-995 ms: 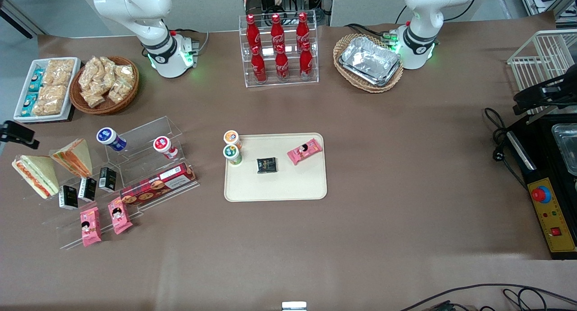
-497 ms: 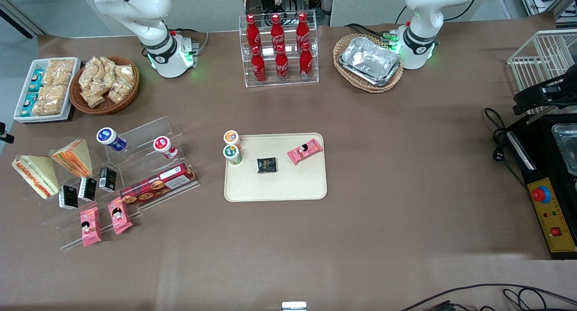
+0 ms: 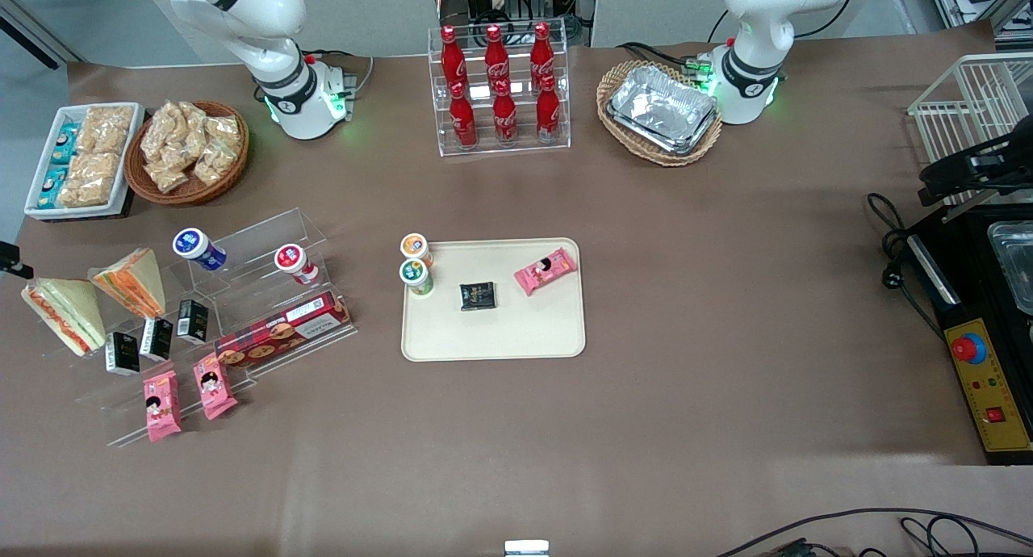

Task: Place sandwich on tray
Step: 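Lower the right gripper onto the wrapped sandwich in the acrylic rack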

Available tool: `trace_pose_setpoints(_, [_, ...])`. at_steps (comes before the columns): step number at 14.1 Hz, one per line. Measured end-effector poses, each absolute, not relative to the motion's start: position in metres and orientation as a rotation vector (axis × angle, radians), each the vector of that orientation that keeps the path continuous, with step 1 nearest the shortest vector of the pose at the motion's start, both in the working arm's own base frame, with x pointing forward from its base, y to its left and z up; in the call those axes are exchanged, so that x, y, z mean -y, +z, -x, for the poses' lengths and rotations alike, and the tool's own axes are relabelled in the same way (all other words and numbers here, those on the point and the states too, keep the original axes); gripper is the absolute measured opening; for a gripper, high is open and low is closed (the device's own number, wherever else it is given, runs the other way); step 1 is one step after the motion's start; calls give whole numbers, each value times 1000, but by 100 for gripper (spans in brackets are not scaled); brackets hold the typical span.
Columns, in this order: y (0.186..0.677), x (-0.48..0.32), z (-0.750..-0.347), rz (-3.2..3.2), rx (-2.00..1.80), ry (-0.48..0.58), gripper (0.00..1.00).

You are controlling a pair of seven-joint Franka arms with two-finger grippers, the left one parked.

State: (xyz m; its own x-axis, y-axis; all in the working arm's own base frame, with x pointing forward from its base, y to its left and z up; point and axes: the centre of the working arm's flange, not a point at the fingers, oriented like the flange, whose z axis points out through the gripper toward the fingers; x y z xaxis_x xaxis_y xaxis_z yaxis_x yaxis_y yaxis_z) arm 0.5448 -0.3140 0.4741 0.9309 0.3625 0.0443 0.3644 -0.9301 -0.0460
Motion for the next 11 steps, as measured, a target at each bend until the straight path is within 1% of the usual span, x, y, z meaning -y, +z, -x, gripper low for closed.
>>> trace_pose_setpoints(3, [454,317,-543,3058,576,-75,100])
trace_pose_setpoints(8, [412,317,-533,3065,616,-76,100])
trace_pose_setpoints(11, [399,318,-531,3075,617,-81,100])
